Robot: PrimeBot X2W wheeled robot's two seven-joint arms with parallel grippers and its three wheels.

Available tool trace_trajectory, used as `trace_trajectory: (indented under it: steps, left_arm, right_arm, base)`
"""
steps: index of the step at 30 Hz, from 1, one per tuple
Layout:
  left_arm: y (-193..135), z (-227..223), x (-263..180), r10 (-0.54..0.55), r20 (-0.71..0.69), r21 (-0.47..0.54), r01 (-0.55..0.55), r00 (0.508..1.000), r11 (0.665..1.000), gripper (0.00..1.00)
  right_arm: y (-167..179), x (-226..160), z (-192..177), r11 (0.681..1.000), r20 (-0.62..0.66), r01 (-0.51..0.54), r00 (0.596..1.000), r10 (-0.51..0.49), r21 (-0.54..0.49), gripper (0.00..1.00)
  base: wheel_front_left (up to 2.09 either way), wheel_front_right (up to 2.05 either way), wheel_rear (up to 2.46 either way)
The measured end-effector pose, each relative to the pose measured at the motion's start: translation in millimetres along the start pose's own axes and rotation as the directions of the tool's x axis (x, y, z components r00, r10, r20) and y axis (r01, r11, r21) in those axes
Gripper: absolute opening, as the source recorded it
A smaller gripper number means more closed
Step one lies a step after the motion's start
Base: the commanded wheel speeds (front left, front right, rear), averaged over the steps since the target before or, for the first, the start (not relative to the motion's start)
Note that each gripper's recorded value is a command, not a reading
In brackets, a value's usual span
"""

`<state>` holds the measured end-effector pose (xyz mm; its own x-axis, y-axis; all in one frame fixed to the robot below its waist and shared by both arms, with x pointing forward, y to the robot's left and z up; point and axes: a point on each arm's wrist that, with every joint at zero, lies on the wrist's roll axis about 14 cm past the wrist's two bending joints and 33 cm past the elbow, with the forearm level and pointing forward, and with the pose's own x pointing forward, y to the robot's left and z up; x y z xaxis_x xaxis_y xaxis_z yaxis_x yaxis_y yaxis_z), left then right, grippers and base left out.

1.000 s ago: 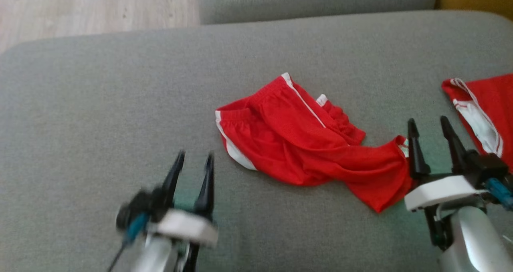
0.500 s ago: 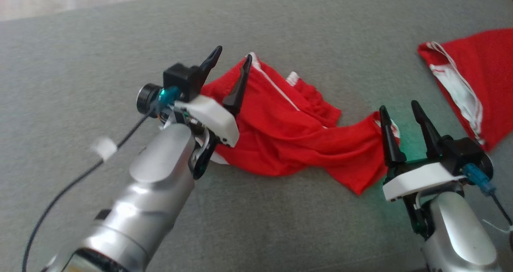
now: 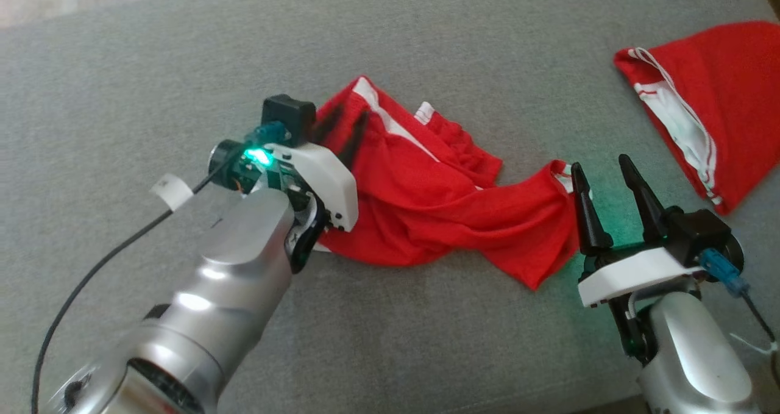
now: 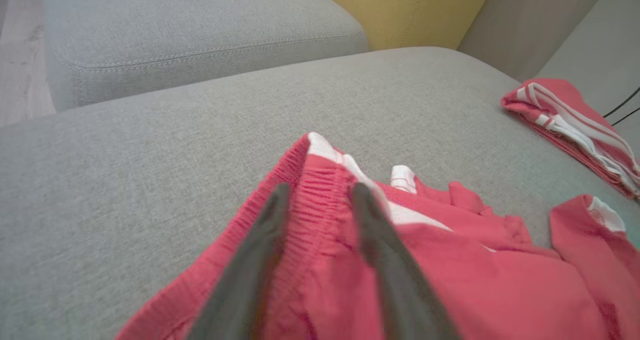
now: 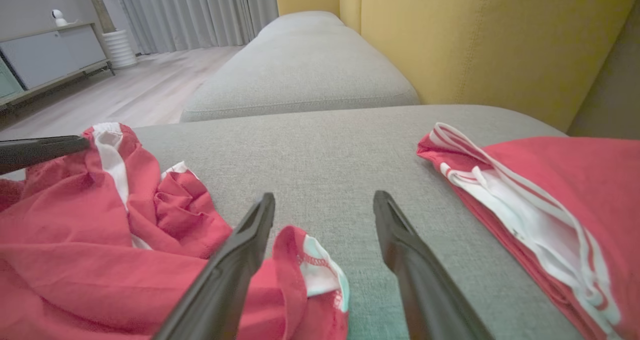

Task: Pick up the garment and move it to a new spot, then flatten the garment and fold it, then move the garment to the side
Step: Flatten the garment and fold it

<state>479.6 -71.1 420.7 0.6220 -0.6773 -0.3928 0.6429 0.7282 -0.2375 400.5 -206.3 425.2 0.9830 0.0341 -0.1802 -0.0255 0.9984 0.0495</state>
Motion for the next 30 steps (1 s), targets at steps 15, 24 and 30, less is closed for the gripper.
trace_trajectory:
  steps: [15,24,30]
  left_arm:
    - [22.6,22.2,-78.1,0.185,0.230,-0.039,-0.181,0.955,0.983,0.00]
    - [63.4,-6.9,-180.0,0.485,0.333,-0.222,-0.432,0.809,0.874,0.00]
    - [56.3,-85.7,-213.6,0.583,0.207,-0.319,-0.509,0.786,0.799,0.19]
  right_arm:
    - [48.1,-1.4,13.4,0.993,0.045,-0.118,0.992,0.117,0.029,1.00]
    - [88.0,-14.7,22.1,0.976,0.075,-0.216,0.974,0.213,0.032,1.00]
    - [103.8,-18.3,21.0,0.967,0.071,-0.254,0.965,0.251,0.034,1.00]
  base:
    - [0.00,0.00,0.00]
    - [0.00,0.00,0.00]
    - [0.00,0.00,0.00]
